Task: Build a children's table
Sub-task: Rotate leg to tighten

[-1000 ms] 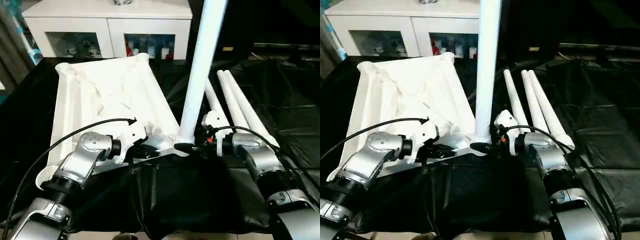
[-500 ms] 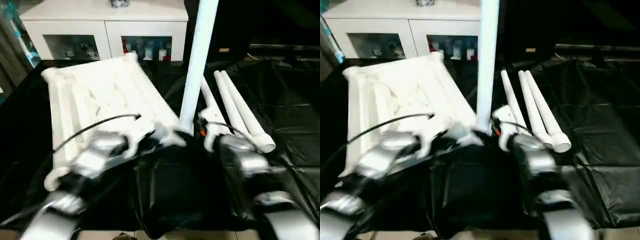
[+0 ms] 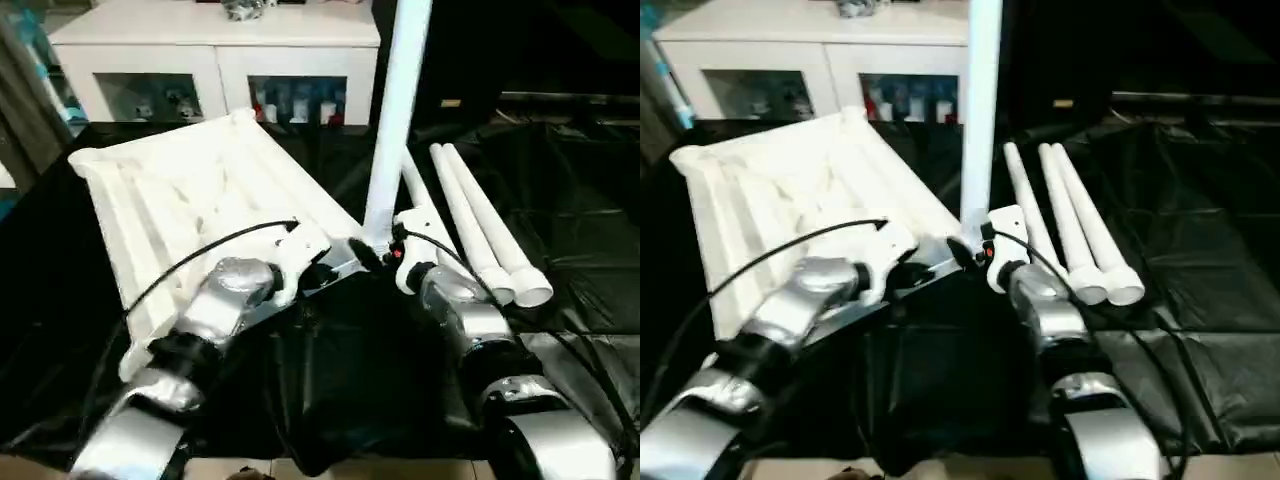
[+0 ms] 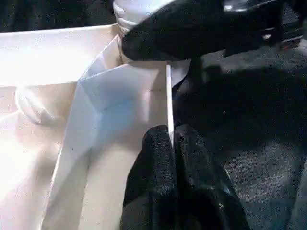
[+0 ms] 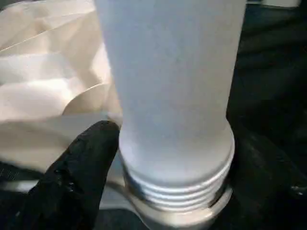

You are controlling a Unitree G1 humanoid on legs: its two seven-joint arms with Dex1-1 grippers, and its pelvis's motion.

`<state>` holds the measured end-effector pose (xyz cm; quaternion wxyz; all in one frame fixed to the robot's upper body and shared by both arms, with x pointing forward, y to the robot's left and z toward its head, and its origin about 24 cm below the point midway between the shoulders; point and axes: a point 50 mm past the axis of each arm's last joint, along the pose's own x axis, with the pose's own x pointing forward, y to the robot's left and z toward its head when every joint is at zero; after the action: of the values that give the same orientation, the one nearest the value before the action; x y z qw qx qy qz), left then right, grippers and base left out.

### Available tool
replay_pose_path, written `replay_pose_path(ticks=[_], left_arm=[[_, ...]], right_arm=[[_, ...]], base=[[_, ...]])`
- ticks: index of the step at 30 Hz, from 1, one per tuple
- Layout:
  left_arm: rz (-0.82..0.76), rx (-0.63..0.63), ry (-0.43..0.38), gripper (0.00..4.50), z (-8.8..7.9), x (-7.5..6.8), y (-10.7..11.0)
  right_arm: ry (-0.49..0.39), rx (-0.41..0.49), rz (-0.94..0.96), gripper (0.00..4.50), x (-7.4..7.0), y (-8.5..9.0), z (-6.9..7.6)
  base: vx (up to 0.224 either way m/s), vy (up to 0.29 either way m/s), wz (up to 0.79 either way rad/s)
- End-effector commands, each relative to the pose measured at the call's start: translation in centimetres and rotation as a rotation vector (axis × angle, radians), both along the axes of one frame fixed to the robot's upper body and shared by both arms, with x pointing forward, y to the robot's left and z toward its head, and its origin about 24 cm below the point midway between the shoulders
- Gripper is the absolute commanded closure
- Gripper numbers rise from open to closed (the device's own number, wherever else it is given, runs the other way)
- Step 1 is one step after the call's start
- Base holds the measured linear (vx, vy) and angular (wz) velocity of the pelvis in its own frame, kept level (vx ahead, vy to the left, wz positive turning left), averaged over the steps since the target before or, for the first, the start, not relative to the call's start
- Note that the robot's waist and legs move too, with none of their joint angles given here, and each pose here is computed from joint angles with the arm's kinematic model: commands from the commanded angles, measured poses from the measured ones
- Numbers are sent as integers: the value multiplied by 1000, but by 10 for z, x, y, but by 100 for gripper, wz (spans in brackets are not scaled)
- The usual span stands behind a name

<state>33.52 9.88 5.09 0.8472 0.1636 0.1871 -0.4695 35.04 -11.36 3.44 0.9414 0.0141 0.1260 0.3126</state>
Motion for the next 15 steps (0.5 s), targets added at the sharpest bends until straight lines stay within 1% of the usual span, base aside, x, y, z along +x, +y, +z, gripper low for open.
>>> replay_pose_path(ticks=[1,3,4,6,8,12,15], left_arm=[[-89,-57,-31,450,7,-5,-8],[-133,-63,-13,450,6,-11,1],[-133,-63,-13,450,6,-11,1],[-214,-61,9,450,6,-20,12],[-263,-51,31,450,7,-26,20],[-295,-47,38,450,11,-29,28],[-316,-45,46,450,13,-32,32]], right_arm=[[23,-8,150,83,-9,12,-4],[9,-6,197,83,-9,1,1],[9,-6,197,83,-9,1,1],[0,-14,292,83,-13,-12,7],[-2,-35,386,83,-18,-21,10],[10,-32,451,83,-20,-28,14],[19,-35,494,83,-23,-30,15]], base=[[0,0,0],[0,0,0],[0,0,0],[0,0,0],[0,0,0],[0,0,0],[0,0,0]])
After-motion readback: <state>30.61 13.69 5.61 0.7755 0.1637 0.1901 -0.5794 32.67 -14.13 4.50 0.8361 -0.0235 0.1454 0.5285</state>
